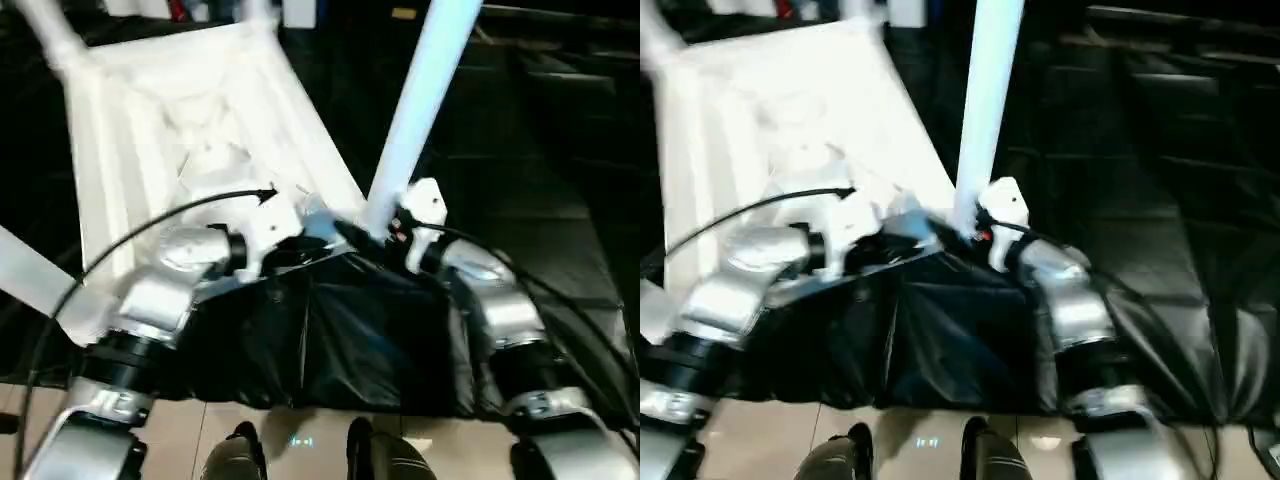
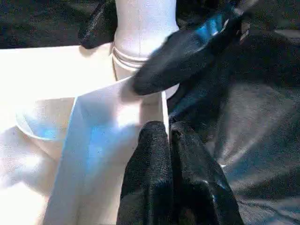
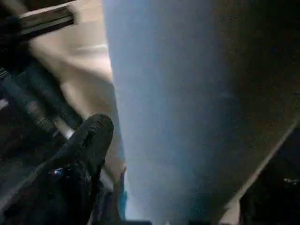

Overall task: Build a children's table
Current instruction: Rotate leg to tighten

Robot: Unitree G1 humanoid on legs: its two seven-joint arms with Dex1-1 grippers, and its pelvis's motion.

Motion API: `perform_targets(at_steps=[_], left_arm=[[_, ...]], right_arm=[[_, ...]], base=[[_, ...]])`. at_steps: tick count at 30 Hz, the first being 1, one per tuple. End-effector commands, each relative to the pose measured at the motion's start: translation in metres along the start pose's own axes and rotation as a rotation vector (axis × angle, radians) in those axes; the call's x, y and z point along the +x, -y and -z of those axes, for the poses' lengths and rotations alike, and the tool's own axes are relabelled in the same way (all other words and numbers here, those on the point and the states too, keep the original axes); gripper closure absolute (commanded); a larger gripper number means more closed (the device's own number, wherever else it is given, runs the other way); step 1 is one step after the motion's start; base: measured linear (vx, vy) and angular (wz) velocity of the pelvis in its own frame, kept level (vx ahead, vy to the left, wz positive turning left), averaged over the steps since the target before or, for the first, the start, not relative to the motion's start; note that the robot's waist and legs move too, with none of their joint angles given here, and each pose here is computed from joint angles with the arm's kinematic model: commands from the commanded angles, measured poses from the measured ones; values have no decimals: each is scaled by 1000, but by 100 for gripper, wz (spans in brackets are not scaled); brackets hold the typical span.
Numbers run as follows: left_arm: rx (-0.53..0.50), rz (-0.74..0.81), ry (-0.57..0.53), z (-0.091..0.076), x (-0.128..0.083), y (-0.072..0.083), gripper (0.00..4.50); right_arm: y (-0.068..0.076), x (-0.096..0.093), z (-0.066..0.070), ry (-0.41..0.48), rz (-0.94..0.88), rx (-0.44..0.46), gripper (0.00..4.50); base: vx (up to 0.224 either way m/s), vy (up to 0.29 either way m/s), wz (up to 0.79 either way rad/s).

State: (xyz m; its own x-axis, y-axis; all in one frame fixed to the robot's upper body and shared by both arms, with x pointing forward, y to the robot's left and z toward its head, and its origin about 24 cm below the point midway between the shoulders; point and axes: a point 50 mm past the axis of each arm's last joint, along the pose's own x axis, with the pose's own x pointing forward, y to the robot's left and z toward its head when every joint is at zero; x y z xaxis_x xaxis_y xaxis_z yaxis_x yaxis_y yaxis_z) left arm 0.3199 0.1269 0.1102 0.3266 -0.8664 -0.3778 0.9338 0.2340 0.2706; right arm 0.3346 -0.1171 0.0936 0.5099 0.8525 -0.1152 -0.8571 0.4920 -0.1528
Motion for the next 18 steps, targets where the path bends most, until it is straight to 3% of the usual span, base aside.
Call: perform_targets(at_steps=[1,8,18], left_arm=[[-85,161,-54,24,17,24,450],[-78,218,-83,28,5,19,450],[-77,234,-104,32,-3,15,450]], right_arm=[[-25,4,27,-113,-193,73,75],[-23,-13,24,-150,-399,76,75],[-24,-14,25,-149,-451,103,159]], base=[[0,0,0],[0,0,0],[0,0,0]])
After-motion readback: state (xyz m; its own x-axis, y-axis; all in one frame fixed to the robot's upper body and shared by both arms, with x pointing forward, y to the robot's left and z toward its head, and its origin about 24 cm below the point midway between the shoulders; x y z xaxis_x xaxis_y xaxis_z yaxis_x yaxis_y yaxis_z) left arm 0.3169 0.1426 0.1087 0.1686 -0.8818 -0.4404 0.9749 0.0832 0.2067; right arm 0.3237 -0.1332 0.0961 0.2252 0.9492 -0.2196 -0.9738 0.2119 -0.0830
